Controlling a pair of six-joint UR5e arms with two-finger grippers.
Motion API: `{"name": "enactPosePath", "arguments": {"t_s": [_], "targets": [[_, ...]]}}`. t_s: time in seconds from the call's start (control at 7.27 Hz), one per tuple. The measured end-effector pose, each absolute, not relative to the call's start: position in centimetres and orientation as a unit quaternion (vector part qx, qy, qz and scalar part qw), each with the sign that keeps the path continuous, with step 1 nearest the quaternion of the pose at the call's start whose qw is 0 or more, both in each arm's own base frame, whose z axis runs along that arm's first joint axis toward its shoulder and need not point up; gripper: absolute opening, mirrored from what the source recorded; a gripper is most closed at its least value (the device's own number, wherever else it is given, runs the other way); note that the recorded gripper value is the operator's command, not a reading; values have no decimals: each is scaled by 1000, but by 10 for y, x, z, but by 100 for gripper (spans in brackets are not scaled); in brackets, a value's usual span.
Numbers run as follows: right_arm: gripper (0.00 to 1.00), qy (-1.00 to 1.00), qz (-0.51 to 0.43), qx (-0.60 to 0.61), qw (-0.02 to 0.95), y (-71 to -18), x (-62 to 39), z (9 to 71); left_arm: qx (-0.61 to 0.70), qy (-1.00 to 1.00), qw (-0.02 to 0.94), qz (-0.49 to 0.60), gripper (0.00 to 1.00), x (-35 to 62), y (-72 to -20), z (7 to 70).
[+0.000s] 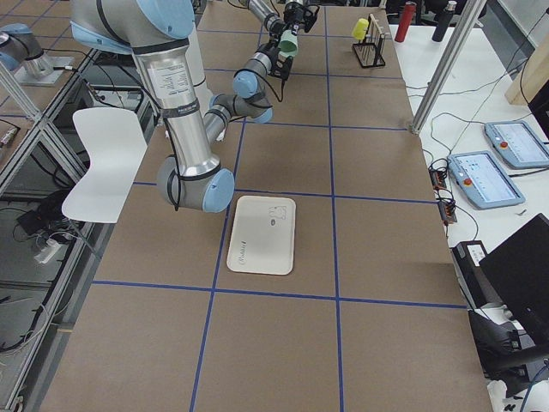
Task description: Left arm grabs green cup and hands to right arm on tray
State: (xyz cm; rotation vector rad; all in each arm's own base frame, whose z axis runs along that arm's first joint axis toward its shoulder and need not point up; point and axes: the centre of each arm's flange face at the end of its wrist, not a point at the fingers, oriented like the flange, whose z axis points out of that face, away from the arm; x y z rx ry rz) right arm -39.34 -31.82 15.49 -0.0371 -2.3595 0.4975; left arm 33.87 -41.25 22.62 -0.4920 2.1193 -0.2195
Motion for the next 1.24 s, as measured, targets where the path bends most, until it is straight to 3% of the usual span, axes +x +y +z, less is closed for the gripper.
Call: {"name": "enactPosePath", "arguments": {"t_s": [0.96,1.24], "targets": [[99,-912,186,-17,365,-316,-397,155,-234,858,452,-65,0,359,-383,209],[93,-912,183,-19,366,-315,-398,154,-244,857,451,-57,0,366,-373,206]]}}
